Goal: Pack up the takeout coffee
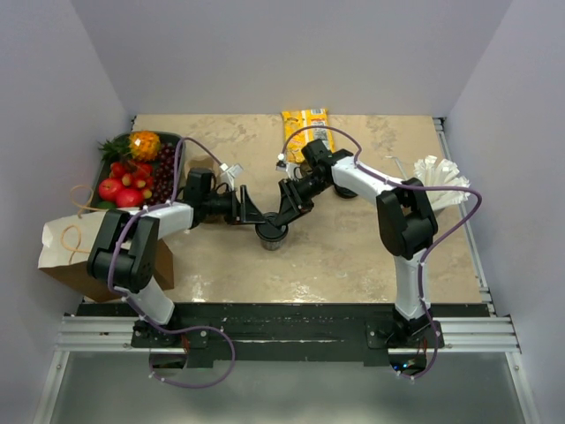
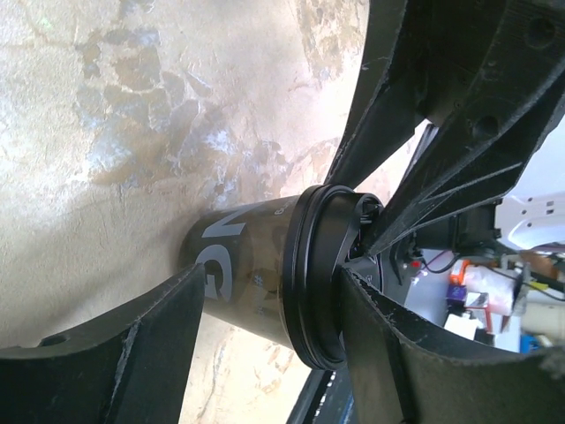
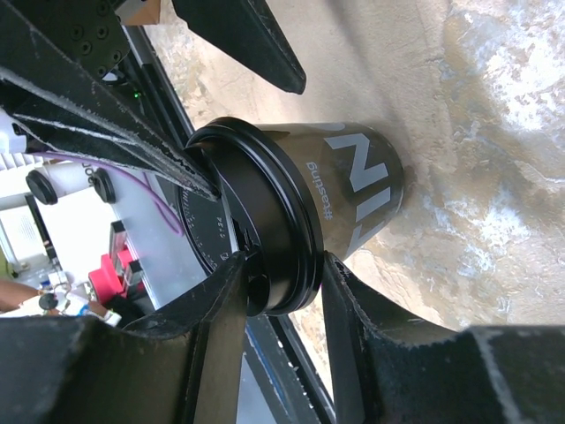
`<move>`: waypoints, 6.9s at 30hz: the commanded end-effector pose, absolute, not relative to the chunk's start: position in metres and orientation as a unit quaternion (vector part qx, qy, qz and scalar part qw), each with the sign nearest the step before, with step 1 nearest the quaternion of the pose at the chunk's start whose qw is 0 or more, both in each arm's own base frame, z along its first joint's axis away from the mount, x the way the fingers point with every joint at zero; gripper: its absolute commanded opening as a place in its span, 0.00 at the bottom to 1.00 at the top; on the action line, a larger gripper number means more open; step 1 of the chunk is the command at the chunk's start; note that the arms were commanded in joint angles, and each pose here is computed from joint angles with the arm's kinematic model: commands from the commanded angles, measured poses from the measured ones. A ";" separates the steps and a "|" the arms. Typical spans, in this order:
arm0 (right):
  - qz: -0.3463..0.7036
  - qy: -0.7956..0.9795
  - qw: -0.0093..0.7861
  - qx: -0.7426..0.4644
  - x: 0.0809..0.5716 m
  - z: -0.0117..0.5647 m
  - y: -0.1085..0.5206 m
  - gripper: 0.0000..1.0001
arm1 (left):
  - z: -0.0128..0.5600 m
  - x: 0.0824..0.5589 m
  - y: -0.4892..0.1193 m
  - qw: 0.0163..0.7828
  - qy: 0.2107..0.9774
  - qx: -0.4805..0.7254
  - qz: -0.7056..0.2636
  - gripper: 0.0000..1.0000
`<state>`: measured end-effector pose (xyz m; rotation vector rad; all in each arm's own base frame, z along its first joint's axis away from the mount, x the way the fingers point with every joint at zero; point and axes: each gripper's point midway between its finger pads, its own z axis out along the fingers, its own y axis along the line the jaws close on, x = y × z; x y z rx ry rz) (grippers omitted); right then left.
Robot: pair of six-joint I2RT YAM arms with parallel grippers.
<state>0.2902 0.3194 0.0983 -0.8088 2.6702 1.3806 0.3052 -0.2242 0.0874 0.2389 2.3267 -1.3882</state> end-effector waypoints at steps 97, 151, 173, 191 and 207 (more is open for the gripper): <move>0.430 0.855 0.034 -0.289 0.299 0.078 0.334 0.30 | 0.068 0.302 -0.200 0.270 0.848 0.100 -0.446 0.63; 0.461 0.819 0.069 -0.335 0.298 0.112 0.340 0.55 | 0.096 0.296 -0.179 0.298 0.841 0.080 -0.444 0.68; 0.456 0.824 0.066 -0.329 0.299 0.106 0.341 0.55 | 0.113 0.290 -0.193 0.297 0.815 0.109 -0.485 0.71; 0.455 0.825 0.065 -0.328 0.297 0.101 0.340 0.54 | 0.083 0.280 -0.190 0.260 0.846 0.110 -0.453 0.71; 0.409 0.854 0.055 -0.319 0.293 0.071 0.324 0.54 | 0.035 0.269 -0.169 0.229 0.920 0.119 -0.296 0.71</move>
